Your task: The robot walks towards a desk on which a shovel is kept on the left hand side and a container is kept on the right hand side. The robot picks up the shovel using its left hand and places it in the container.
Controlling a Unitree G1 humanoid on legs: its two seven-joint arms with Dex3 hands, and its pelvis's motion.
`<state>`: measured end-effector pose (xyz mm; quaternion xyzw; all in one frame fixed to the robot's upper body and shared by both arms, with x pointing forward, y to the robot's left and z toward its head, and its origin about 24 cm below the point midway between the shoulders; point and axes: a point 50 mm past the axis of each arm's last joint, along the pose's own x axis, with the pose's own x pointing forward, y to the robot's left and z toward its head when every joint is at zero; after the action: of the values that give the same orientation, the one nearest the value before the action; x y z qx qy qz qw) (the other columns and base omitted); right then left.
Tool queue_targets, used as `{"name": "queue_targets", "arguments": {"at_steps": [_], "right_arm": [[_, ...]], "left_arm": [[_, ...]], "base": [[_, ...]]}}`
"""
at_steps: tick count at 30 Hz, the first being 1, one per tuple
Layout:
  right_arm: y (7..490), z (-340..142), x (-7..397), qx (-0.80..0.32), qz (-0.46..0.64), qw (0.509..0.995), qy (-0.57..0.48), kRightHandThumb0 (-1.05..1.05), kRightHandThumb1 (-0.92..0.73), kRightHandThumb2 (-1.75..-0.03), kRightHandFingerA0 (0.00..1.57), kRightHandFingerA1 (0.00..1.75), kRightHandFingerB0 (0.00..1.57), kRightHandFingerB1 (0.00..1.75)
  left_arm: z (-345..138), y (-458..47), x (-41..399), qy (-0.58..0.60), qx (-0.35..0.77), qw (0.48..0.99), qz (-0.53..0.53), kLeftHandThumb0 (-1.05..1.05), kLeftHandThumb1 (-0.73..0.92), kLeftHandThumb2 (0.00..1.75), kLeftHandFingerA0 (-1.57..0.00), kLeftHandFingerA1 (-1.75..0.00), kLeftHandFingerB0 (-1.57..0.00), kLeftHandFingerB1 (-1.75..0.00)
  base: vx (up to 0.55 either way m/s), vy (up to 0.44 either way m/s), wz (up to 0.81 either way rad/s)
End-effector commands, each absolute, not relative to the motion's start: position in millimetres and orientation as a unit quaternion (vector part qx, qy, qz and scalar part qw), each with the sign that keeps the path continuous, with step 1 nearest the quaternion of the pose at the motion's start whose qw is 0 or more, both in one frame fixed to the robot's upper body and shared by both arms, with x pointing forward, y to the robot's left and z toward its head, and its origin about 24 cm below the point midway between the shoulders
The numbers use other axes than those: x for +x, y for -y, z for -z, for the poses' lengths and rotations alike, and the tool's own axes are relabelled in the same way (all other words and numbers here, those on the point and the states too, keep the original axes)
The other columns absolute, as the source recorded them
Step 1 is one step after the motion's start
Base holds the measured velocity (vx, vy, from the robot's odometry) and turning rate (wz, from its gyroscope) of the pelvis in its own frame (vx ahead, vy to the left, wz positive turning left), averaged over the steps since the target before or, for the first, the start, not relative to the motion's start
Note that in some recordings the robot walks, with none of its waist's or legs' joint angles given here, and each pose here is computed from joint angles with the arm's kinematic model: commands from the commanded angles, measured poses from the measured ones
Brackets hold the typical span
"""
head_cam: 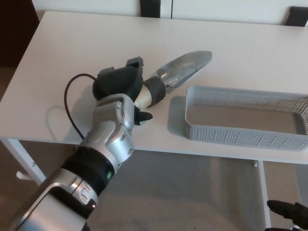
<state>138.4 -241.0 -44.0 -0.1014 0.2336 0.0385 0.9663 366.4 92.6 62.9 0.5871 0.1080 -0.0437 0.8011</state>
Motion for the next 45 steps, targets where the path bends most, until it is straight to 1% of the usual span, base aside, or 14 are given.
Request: {"name": "queue_targets", "arguments": {"at_steps": [1,3,10,16,17,18,19,20,21,22,23,26,40,45], "right_arm": [[244,40,140,-0.115,-0.04,0.965,-0.233,-0.32,-0.6,-0.58,0.63,0.43,0.44,0.37],[244,41,140,-0.113,-0.039,0.965,-0.232,-0.32,-0.6,-0.58,0.63,0.43,0.45,0.37],[244,38,142,-0.112,-0.043,0.967,-0.227,-0.41,-0.5,-0.75,0.56,0.53,0.39,0.47],[244,36,144,-0.116,-0.043,0.967,-0.223,-0.33,-0.59,-0.58,0.64,0.43,0.45,0.37],[244,35,144,-0.117,-0.044,0.967,-0.223,-0.34,-0.59,-0.58,0.64,0.43,0.45,0.37],[244,35,144,-0.119,-0.045,0.967,-0.223,-0.34,-0.6,-0.58,0.63,0.43,0.45,0.37],[243,35,144,-0.12,-0.046,0.966,-0.223,-0.34,-0.6,-0.57,0.63,0.43,0.45,0.37],[243,35,144,-0.119,-0.047,0.967,-0.222,-0.34,-0.6,-0.57,0.64,0.43,0.45,0.37],[244,35,145,-0.119,-0.047,0.967,-0.22,-0.34,-0.6,-0.58,0.64,0.43,0.45,0.37],[244,35,145,-0.119,-0.047,0.967,-0.22,-0.34,-0.6,-0.58,0.64,0.43,0.45,0.37],[244,35,145,-0.121,-0.048,0.967,-0.22,-0.35,-0.59,-0.58,0.64,0.43,0.45,0.37],[243,34,147,-0.124,-0.05,0.967,-0.218,-0.42,-0.5,-0.75,0.59,0.54,0.42,0.47],[245,33,151,-0.136,-0.059,0.965,-0.216,-0.38,-0.6,-0.58,0.66,0.43,0.46,0.37],[245,35,150,-0.135,-0.06,0.965,-0.219,-0.39,-0.6,-0.58,0.66,0.43,0.46,0.37]], "left_arm": [[-58,-89,367,-0.106,0.579,0.806,0.057,-0.32,0.19,0.81,-0.01,-0.49,0.0,-0.48],[-54,-90,367,-0.12,0.564,0.815,0.063,-0.57,0.37,0.72,-0.25,-0.48,-0.03,-0.23],[-44,-99,366,-0.146,0.548,0.821,0.062,-0.63,0.4,0.72,-0.33,-0.5,-0.06,-0.27],[-40,-108,368,-0.166,0.554,0.813,0.064,-0.64,0.43,0.74,-0.39,-0.52,-0.06,-0.29],[-35,-110,366,-0.167,0.547,0.818,0.063,-0.55,0.52,0.56,-0.63,-0.5,-0.13,-0.27],[-33,-111,365,-0.168,0.528,0.83,0.068,-0.34,0.38,0.88,-0.69,-0.76,0.0,-0.43],[-32,-111,365,-0.172,0.52,0.833,0.072,-0.45,0.6,0.58,-0.74,-0.88,-0.17,-0.27],[-31,-112,365,-0.179,0.514,0.836,0.075,-0.33,0.65,0.59,-0.85,-1.05,-0.19,-0.28],[-31,-113,365,-0.194,0.502,0.838,0.088,-0.21,0.44,0.93,-0.96,-0.91,-0.14,-0.49],[-31,-114,366,-0.201,0.5,0.836,0.102,-0.21,0.44,0.93,-0.96,-0.91,-0.14,-0.49],[-31,-115,366,-0.2,0.501,0.835,0.112,-0.27,0.57,0.58,-1.09,-0.66,-0.49,-0.39],[-34,-116,367,-0.195,0.521,0.821,0.129,-0.32,0.5,0.56,-0.98,-0.63,-0.94,-0.53],[-34,-122,367,-0.179,0.51,0.833,0.115,-0.29,0.76,0.62,-0.94,-0.82,-0.57,-0.47],[-32,-126,365,-0.173,0.503,0.838,0.123,-0.28,0.76,0.63,-0.95,-0.8,-0.67,-0.5]], "base": [[0.0,0.0,0.0],[0.0,0.0,0.0],[0.0,0.0,0.0],[0.0,0.0,0.0],[0.0,0.0,0.0],[0.0,0.0,0.0],[0.0,0.0,0.0],[0.0,0.0,0.0],[0.0,0.0,0.0],[0.0,0.0,0.0],[0.0,0.0,0.0],[0.0,0.0,0.0],[0.0,0.0,0.0],[0.0,0.0,0.0]]}}
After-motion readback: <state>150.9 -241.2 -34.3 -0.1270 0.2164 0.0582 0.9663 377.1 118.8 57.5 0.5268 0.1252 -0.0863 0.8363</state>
